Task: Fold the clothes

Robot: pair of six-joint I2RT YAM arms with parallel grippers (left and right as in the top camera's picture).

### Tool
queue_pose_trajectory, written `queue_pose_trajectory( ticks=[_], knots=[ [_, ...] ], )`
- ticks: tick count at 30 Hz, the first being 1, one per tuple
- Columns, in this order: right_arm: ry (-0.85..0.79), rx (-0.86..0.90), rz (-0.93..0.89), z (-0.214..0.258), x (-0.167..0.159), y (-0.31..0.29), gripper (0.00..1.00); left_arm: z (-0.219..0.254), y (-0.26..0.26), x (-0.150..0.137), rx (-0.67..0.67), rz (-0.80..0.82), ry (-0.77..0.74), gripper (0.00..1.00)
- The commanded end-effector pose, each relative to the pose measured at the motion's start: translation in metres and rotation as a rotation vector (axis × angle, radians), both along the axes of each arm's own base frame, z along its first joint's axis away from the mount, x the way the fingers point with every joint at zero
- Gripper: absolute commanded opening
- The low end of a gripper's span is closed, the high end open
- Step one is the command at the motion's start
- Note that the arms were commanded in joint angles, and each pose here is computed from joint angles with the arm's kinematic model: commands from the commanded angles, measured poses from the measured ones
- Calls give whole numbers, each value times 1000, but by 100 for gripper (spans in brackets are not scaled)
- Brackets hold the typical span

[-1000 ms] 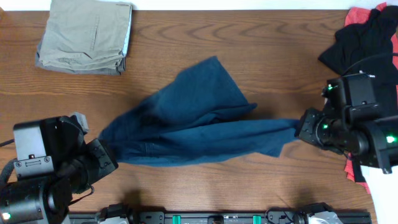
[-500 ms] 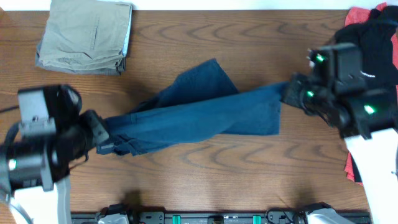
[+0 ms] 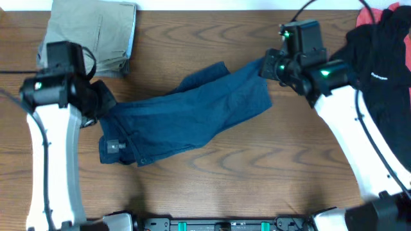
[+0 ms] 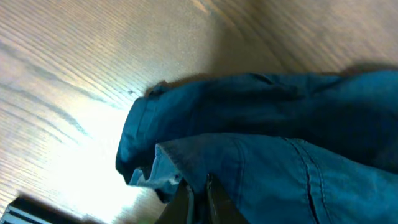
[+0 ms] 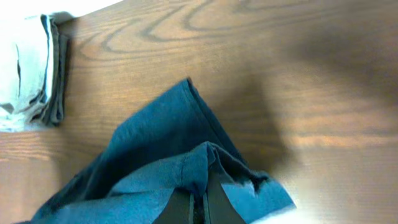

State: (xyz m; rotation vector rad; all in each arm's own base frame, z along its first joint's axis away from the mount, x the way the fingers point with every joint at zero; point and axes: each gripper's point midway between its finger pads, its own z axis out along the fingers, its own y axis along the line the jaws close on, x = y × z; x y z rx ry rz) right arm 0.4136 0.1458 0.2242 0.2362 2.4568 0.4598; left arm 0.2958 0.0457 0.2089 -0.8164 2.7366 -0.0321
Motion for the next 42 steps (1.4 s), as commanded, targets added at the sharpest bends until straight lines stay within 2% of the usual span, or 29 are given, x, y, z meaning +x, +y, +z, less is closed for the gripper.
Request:
queue_pose_trajectory(
  ticks=[1,8,13,15,16,17,19,20,21,23,28,33,34,36,37,39,42],
  knots=[
    [0,-26,16,-18,17,10,1,-18,8,12,20,24,47,6],
    [18,-38,21,-49,37,17,1,-48,44,26,172,160,126,6],
    [33,-42,29,-74,49,25,3,-68,56,39,182,184,145,6],
    [40,-45,34,-84,53,29,8,-77,62,47,182,196,141,11],
    [42,-46,34,-87,55,29,16,-80,64,50,182,200,138,22],
    [45,-47,34,-91,56,30,24,-83,66,53,181,205,134,27],
    [43,-54,44,-94,57,30,49,-87,69,58,182,210,128,30],
    [40,-64,56,-94,58,30,65,-88,69,60,182,210,124,35],
    [37,-72,65,-94,57,30,76,-88,69,60,182,210,122,39],
    [31,-96,92,-89,56,28,99,-84,69,59,183,207,116,41],
    [59,-117,94,-54,49,17,99,-58,62,47,163,203,77,43],
    [146,-145,115,-32,27,10,98,-37,25,32,3,90,50,42],
    [174,-147,128,-35,20,11,94,-37,18,29,-27,58,56,42],
    [231,-148,146,-46,8,13,71,-40,2,24,-79,-6,85,40],
    [259,-147,159,-54,2,16,64,-43,-6,21,-102,-33,104,35],
    [309,-159,174,-72,-10,19,60,-53,-23,15,-152,-75,146,30],
    [370,-169,172,-97,-25,20,63,-70,-45,7,-199,-124,189,28]
  ],
)
